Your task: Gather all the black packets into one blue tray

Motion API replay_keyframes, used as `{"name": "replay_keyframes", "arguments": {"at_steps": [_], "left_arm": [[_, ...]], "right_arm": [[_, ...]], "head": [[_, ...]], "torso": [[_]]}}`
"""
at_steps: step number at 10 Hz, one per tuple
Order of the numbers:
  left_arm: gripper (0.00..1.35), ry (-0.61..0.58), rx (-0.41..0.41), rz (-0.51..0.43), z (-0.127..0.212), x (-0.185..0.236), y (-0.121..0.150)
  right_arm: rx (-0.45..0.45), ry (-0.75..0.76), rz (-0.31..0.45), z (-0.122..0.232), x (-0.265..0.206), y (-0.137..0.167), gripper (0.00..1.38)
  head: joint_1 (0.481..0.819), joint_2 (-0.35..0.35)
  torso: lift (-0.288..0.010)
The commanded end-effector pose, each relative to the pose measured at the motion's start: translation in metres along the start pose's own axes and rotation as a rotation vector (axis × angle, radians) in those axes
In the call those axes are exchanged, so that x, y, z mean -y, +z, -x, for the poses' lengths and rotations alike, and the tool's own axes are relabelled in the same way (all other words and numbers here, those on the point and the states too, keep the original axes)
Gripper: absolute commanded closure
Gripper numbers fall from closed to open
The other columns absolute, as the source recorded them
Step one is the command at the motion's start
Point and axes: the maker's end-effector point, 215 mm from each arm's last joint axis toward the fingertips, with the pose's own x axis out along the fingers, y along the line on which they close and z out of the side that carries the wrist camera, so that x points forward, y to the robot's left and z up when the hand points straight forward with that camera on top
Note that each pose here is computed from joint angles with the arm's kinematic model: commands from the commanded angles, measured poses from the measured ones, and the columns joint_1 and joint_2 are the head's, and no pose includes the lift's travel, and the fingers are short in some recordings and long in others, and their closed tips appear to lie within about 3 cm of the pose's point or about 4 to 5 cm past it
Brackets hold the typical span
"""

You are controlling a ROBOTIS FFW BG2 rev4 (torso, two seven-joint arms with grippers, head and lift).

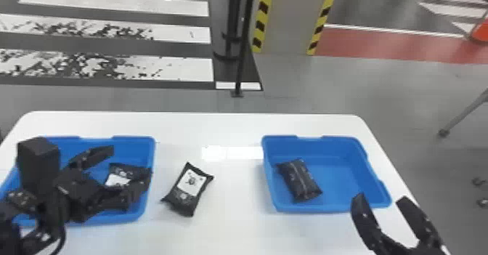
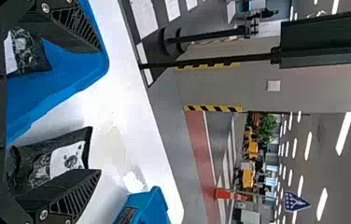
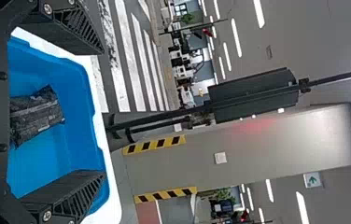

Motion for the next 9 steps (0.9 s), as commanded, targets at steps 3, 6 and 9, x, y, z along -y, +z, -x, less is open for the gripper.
{"name": "replay_keyframes", "arguments": {"at_steps": [3,6,9], "left_arm": [[0.11,-0.134,-0.065,-0.062,-0.066,0.034,0.004],[0.11,-0.225,-0.191,-0.052,-0.104,0.062,-0.033],[0.1,-0.303,-0.3,-0.089,-0.131,0.087,-0.06]], "right_arm": [[-0.002,0.003,-0.031,-0.003,-0.005,-0.006,0.11],[-0.007,0.006,-0.053,-0.004,-0.008,-0.011,0.11],[-0.012,0.008,-0.076,-0.006,-0.011,-0.017,0.11]], "head": [[0.695,-0.224],[0.695,-0.265],[0.695,-0.316]], "torso": [[-0.11],[-0.11],[-0.11]]}}
